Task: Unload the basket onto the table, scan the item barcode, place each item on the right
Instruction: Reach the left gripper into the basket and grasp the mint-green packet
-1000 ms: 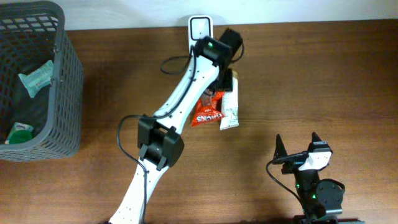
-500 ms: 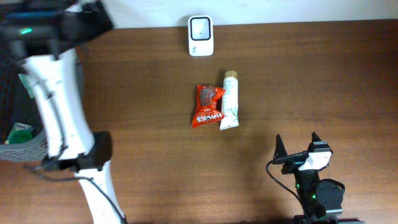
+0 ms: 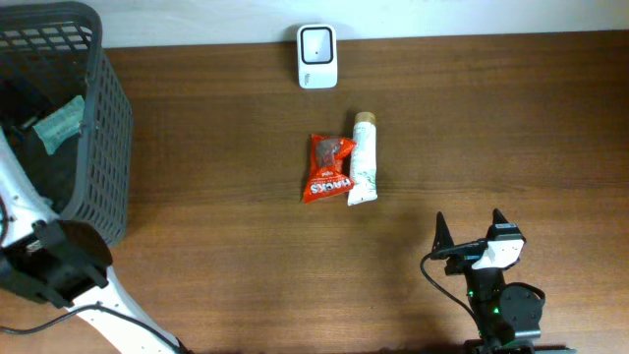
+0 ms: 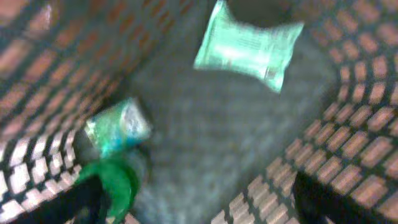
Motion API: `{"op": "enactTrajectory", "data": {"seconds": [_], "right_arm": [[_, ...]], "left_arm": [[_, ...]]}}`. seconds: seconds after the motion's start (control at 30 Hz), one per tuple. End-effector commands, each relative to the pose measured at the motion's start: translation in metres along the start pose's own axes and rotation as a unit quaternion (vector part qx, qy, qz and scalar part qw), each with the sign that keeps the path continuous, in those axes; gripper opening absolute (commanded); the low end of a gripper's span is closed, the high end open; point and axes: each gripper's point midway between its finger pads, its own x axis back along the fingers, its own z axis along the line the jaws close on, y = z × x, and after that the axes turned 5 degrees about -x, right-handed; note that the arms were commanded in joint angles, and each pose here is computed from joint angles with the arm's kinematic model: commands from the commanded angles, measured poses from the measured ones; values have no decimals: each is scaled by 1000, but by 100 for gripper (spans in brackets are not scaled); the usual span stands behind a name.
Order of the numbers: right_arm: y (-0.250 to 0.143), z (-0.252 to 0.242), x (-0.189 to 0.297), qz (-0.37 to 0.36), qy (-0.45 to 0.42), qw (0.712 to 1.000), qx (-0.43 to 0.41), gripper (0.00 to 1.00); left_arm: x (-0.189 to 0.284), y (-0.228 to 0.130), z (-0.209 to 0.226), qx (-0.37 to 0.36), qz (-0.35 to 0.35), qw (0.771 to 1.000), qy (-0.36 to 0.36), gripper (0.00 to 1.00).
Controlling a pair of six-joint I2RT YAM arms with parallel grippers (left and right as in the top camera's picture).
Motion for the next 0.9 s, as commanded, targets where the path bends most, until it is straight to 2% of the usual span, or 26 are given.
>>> {"op": "enactTrajectory", "data": {"seconds": [0.0,0.1,0.2,0.27,0.33,0.37,0.47,0.53,0.7,0.8,0.87], "right_arm": [[-3,-3,0,1,-7,1000,-2,98],[-3,-3,0,1,-7,1000,-2,98],[-3,-3,0,1,-7,1000,-2,99],[-3,-3,0,1,-7,1000,-2,99],[-3,-3,0,1,-7,1000,-2,98],[-3,-3,0,1,-7,1000,-2,99],[-3,-3,0,1,-7,1000,-2,99],[-3,-3,0,1,-7,1000,-2,98],[-3,-3,0,1,-7,1000,-2,99],[-3,-3,0,1,-7,1000,-2,99],[-3,-3,0,1,-7,1000,-2,99]], "left_arm": [[-39,13,-8,-64,-32,997,2,90],[-72,23,-41,-186,-76,977,-64,97],[-97,32,-52,-278,-122,951,-62,99],[-114,32,-56,-372,-146,915,-52,98],[-127,24,-67,-462,-162,870,-64,96],[-131,23,-70,-482,-172,856,-67,96],[-141,27,-70,-506,-196,838,-51,94],[-148,24,-69,-544,-200,814,-41,90],[-185,10,-48,-539,-163,826,-37,84],[-212,-15,-36,-536,-115,835,-54,57],[-219,-25,-35,-537,-98,836,-63,50]]}}
